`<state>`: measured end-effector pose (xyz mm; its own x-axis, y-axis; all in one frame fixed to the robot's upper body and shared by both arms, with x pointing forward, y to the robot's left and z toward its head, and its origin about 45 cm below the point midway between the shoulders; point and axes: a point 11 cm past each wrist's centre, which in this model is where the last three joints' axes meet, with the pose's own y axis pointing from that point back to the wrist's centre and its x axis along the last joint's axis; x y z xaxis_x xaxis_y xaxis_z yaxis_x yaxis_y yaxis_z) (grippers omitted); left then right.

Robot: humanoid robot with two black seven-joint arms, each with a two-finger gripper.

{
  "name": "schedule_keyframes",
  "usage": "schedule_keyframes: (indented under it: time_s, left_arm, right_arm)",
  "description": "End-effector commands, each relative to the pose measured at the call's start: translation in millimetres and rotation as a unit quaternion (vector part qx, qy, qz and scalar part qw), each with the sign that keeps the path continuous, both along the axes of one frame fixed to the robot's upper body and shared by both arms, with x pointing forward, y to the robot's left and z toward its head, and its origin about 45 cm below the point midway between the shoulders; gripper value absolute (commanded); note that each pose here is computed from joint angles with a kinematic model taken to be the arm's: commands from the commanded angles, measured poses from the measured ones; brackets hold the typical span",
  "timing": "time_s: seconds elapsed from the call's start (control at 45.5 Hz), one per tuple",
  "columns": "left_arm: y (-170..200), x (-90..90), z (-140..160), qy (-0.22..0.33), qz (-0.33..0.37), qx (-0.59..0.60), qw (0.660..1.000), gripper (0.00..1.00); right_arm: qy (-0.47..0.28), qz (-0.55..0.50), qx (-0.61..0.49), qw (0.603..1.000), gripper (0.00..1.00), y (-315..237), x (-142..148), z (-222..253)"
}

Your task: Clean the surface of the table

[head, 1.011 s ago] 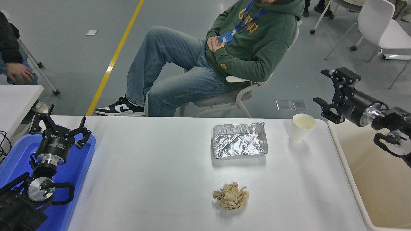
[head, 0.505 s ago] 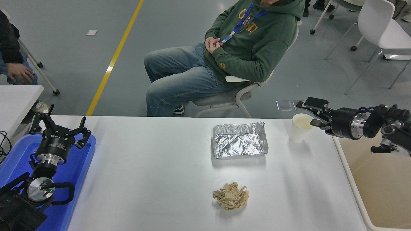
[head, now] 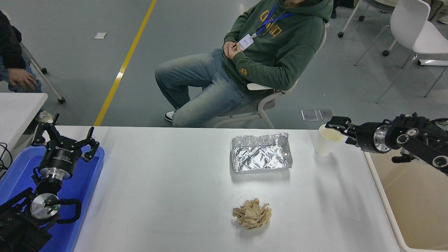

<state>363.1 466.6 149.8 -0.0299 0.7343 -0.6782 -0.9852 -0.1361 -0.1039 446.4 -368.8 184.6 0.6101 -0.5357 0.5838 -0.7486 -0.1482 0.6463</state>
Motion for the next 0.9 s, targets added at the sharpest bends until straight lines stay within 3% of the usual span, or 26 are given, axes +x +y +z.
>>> schedule_keyframes:
  time_s: [0.0,0.374,0.879]
  left_arm:
    - [0.0,0.1,0.1,0.0,0.0,0.0,1.0,1.0]
    - [0.0,0.0,0.1,0.0,0.0,0.0,1.0,1.0]
    - [0.1,-0.5,-0.5,0.001,0.0,0.0,1.0,1.0]
  right_arm:
    - [0.008,-0.019,-0.026,0.999,0.94,-0.8,6.4,-11.3]
    - [0.015,-0.031,-0.024,0.999,0.91,19.7,13.1,-30.4]
    - [-0.004,-0.095,-0.06,0.994,0.87,0.8,17.6,-37.9]
